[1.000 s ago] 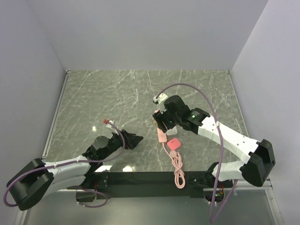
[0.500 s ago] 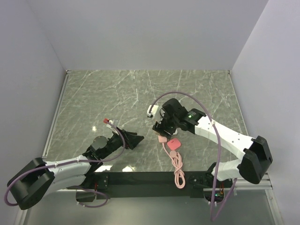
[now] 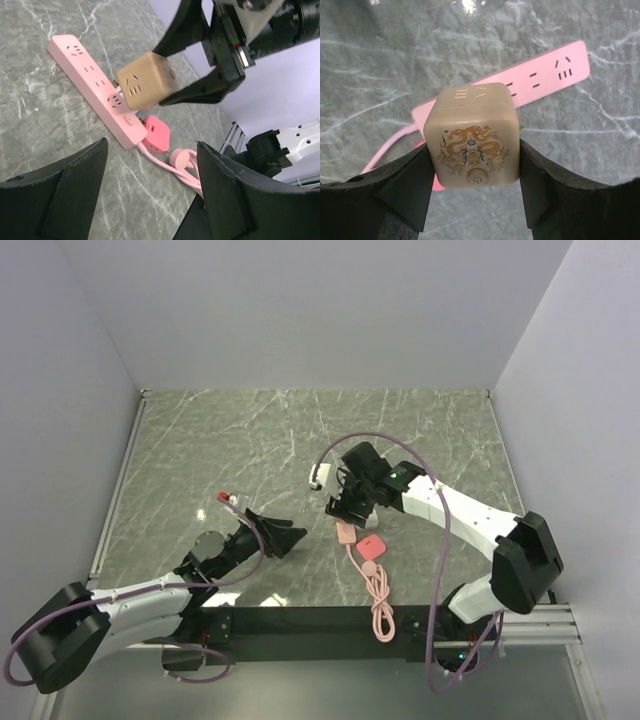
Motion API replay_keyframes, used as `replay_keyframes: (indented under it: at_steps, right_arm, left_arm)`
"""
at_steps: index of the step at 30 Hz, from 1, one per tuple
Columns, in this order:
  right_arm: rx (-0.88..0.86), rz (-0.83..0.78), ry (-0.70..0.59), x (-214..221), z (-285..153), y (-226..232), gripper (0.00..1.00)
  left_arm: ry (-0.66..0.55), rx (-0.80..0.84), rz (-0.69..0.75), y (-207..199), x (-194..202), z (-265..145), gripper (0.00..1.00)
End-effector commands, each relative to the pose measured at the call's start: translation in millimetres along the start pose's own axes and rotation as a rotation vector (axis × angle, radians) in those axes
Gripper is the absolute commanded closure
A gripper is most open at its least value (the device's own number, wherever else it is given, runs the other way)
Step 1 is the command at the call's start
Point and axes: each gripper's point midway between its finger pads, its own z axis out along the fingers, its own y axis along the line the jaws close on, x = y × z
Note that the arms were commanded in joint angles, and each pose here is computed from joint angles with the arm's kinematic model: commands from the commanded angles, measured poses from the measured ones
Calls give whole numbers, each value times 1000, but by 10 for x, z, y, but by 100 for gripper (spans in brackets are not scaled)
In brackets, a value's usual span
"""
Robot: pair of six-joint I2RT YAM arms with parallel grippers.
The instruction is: Insert the plug
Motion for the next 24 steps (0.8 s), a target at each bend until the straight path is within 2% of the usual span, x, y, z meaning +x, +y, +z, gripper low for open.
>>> replay_keyframes:
  at_steps: [1, 8, 24]
  right_arm:
    - [13, -46, -41, -194, 33, -180, 98]
    - [-3, -54, -8, -111, 186, -179, 98]
    - [64, -81, -22, 4, 51, -208, 99]
  left_arm:
    - [72, -32, 7, 236, 330, -209, 23]
    - [70, -35, 8, 242, 329, -211, 23]
    - [78, -26, 8, 232, 351, -208, 23]
